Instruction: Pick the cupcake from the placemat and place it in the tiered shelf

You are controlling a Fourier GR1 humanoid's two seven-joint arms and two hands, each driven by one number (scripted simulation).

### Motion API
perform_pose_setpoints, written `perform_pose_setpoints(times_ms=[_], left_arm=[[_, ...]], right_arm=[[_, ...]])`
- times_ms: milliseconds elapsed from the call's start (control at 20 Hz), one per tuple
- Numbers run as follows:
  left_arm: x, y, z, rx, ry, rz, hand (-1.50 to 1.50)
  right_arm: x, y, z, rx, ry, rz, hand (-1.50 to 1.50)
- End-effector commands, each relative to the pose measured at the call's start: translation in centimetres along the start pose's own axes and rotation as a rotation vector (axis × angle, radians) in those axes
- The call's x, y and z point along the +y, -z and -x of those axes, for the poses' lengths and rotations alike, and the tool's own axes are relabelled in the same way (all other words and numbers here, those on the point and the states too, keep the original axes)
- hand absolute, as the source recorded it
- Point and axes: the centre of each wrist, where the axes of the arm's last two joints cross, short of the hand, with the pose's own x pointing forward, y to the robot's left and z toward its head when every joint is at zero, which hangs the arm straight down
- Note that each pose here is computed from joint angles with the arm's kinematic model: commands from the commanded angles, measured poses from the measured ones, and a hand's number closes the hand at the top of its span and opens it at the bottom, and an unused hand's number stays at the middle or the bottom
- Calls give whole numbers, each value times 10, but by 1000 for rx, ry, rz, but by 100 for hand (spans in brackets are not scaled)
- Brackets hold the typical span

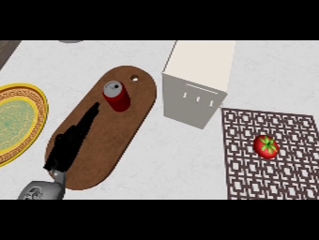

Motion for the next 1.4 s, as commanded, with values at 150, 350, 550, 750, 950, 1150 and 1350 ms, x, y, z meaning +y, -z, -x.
perform_pose_setpoints(times_ms=[150, 350, 550, 750, 950, 1150, 1350], left_arm=[[-4, 3, 7, 54, -11, 17, 0], [1, 6, 6, 47, -3, -7, 0], [6, -5, 11, 46, -1, 11, 0], [-8, 3, 3, 34, -2, 15, 0], [-12, -1, 13, 43, -15, 26, 0], [5, 0, 6, 41, -5, -3, 0], [-9, -7, 11, 42, -10, 10, 0]], right_arm=[[41, 50, -25, -46, -55, -96, 150], [63, 62, -28, -53, -45, -159, 150], [75, 70, -32, -45, -48, -228, 150], [122, 61, -11, 48, 443, -362, -150], [130, 66, -16, 82, 669, -413, -150], [125, 61, -11, 87, 843, -318, -150], [98, 57, -9, 96, 929, -127, -150]])
